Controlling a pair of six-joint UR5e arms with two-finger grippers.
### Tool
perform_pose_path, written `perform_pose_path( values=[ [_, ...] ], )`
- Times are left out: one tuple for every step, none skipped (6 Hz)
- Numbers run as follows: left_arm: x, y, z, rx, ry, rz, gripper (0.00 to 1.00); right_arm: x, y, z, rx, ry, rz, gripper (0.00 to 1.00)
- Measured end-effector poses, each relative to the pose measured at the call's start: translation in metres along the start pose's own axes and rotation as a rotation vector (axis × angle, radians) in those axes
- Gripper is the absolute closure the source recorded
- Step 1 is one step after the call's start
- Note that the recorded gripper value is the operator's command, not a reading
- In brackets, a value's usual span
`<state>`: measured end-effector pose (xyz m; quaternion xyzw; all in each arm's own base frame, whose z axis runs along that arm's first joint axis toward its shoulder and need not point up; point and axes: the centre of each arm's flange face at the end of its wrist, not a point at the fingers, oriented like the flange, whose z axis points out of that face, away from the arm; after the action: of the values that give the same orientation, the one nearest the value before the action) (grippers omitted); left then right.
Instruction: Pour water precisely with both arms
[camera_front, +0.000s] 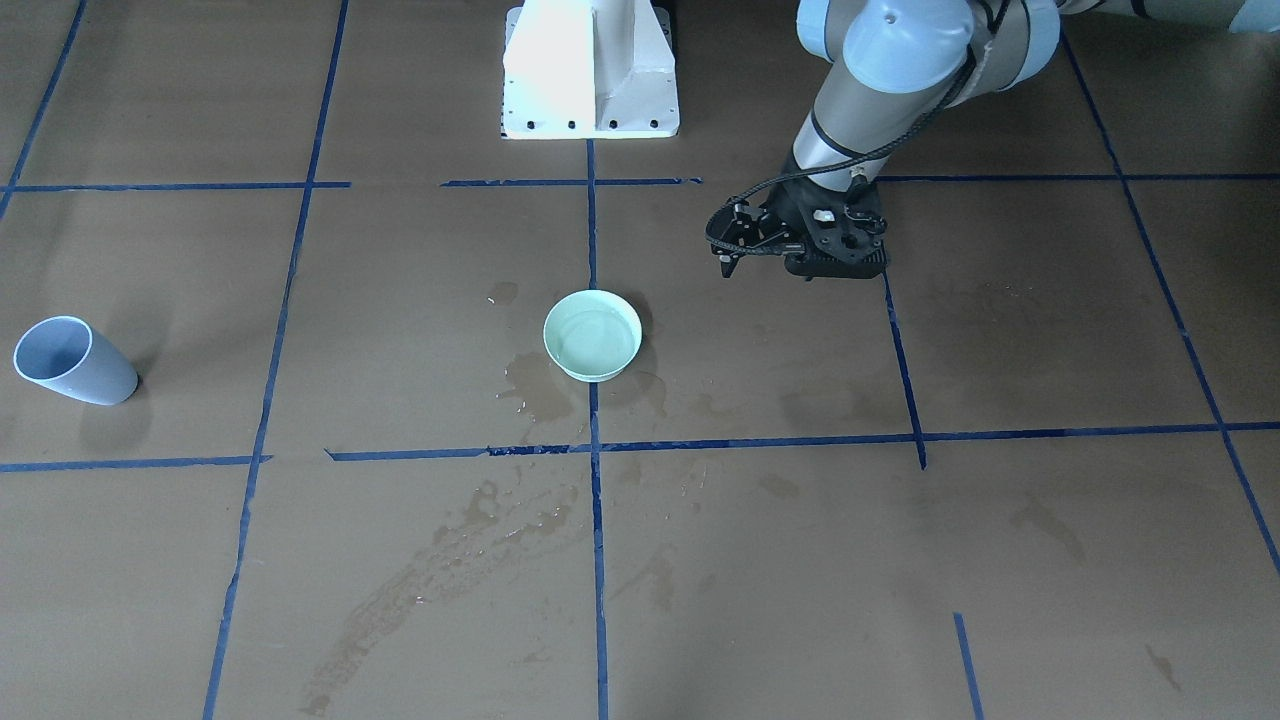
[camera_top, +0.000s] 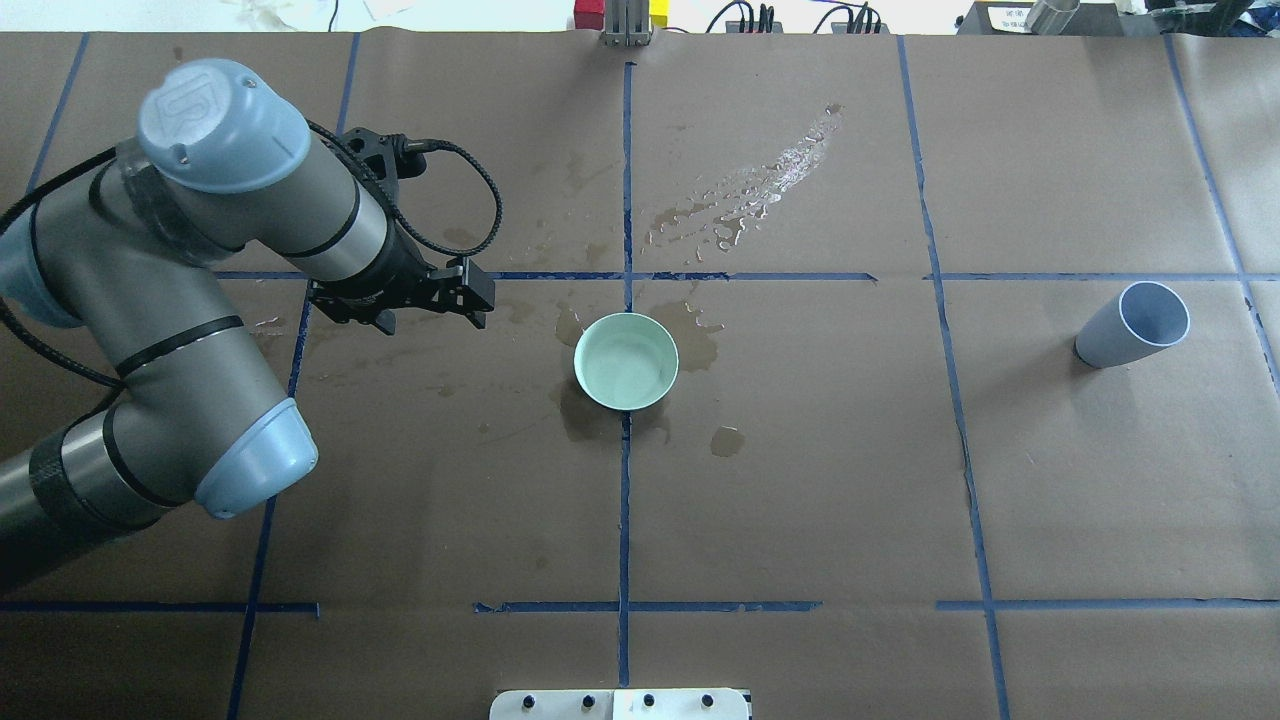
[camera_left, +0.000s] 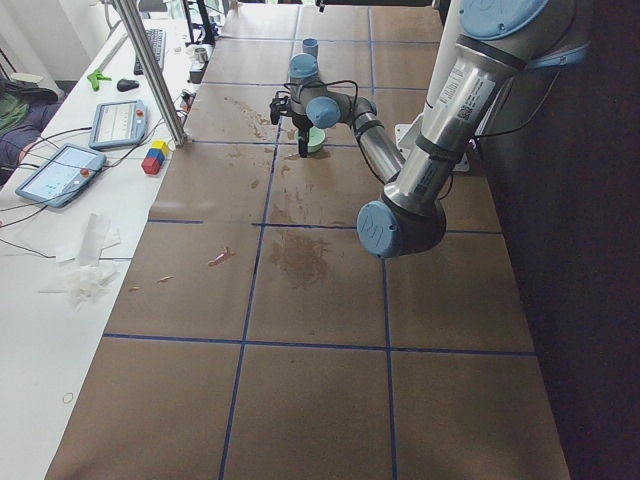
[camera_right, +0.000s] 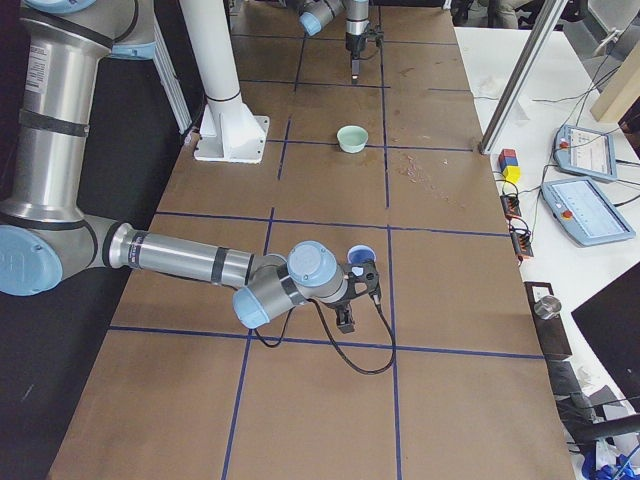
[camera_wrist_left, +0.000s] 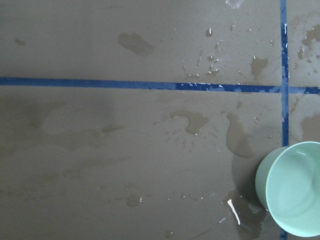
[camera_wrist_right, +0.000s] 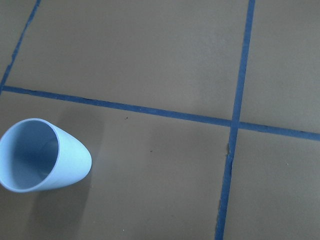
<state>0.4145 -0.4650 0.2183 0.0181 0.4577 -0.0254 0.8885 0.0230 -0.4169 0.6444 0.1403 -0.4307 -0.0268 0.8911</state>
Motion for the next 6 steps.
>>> perform_pose_path(
  values=[
    [0.016,0.006,0.008,0.009,-0.003,-0.022,0.0,0.002,-0.003,-0.015,-0.07,0.042,0.022,0.0],
    [0.035,0.011,0.023,0.019,-0.009,-0.048,0.0,0.009,-0.002,-0.033,-0.109,0.073,0.021,0.0],
    [0.053,0.014,0.043,0.039,-0.009,-0.075,0.0,0.016,0.0,-0.044,-0.122,0.089,0.01,0.0],
    [0.069,0.013,0.069,0.058,-0.001,-0.102,0.0,0.019,0.001,-0.047,-0.126,0.096,0.007,0.0],
    [0.081,0.014,0.093,0.07,0.005,-0.126,0.01,0.02,0.002,-0.047,-0.128,0.098,0.005,0.0],
    [0.09,0.018,0.111,0.083,0.0,-0.14,0.07,0.021,0.003,-0.047,-0.128,0.098,0.006,0.0]
  ],
)
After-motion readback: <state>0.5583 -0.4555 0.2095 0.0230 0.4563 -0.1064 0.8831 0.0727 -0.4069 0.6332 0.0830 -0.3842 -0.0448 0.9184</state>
